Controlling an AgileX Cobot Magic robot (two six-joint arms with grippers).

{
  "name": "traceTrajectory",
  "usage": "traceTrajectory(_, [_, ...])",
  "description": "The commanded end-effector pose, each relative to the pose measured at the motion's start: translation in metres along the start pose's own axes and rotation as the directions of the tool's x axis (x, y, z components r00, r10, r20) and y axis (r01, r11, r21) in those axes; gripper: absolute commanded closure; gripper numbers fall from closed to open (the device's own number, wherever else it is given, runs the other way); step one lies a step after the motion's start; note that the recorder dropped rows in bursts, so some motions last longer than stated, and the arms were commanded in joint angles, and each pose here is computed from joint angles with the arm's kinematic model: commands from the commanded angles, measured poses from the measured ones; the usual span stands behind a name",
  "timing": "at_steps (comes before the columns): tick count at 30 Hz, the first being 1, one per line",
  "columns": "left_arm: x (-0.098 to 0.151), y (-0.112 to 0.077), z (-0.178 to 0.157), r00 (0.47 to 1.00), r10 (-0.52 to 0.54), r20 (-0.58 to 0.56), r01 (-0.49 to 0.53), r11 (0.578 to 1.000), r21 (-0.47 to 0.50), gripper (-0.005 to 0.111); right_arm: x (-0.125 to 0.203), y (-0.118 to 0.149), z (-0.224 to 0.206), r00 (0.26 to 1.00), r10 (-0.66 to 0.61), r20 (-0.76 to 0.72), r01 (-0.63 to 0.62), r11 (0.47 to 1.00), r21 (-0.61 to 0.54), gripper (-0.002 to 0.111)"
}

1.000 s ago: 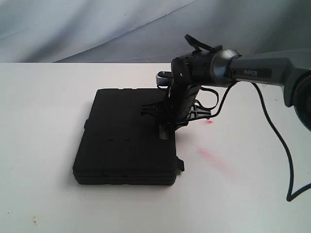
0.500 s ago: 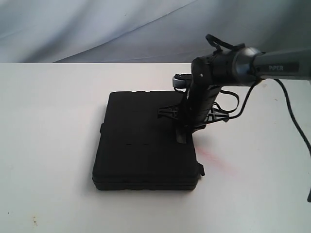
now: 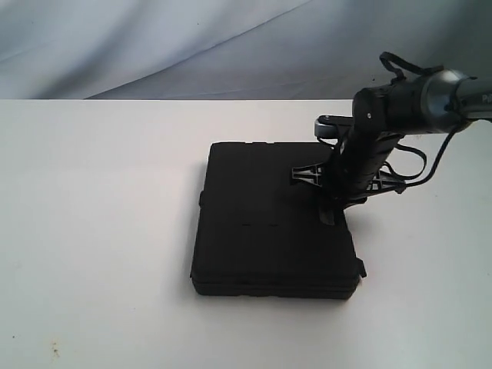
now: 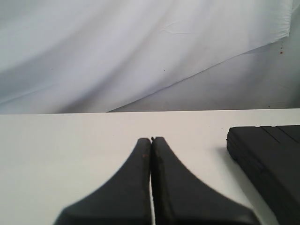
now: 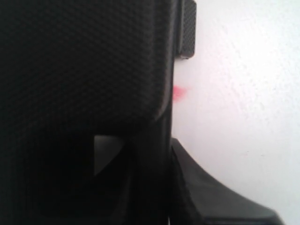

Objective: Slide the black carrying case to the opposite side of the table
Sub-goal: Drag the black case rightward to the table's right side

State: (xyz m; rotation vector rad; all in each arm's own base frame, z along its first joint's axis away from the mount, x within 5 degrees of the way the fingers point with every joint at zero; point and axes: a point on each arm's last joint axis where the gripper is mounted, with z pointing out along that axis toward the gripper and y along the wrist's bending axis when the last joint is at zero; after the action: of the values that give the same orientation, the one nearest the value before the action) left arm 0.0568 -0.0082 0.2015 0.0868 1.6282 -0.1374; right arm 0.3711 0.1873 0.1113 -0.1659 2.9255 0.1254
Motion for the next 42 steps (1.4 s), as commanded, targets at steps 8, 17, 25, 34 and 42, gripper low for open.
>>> traceTrajectory(8, [0.001, 0.0, 0.0, 1.0, -0.002, 0.006, 0.002, 1.0, -0.002, 0.107, -0.002, -0.047, 0.012, 0.998, 0.002, -0.057, 0.002, 0.998, 0.068, 0.108])
traceTrajectory(17, [0.001, 0.0, 0.0, 1.0, -0.002, 0.006, 0.002, 1.0, -0.002, 0.107, -0.007, -0.072, 0.011, 0.998, 0.025, -0.064, -0.019, 0.996, 0.086, 0.108])
traceTrajectory(25, [0.001, 0.0, 0.0, 1.0, -0.002, 0.006, 0.002, 1.0, -0.002, 0.107, -0.009, -0.085, 0.01, 0.996, -0.052, -0.067, 0.062, 0.985, 0.159, 0.108])
traceTrajectory(34, [0.001, 0.0, 0.0, 1.0, -0.002, 0.006, 0.002, 1.0, -0.002, 0.107, -0.011, -0.089, 0.009, 0.992, -0.112, -0.06, 0.122, 0.971, 0.204, 0.108])
traceTrajectory(42, [0.001, 0.0, 0.0, 1.0, -0.002, 0.006, 0.002, 1.0, -0.002, 0.107, -0.014, -0.11, 0.008, 0.995, -0.079, -0.059, 0.09, 0.971, 0.221, 0.108])
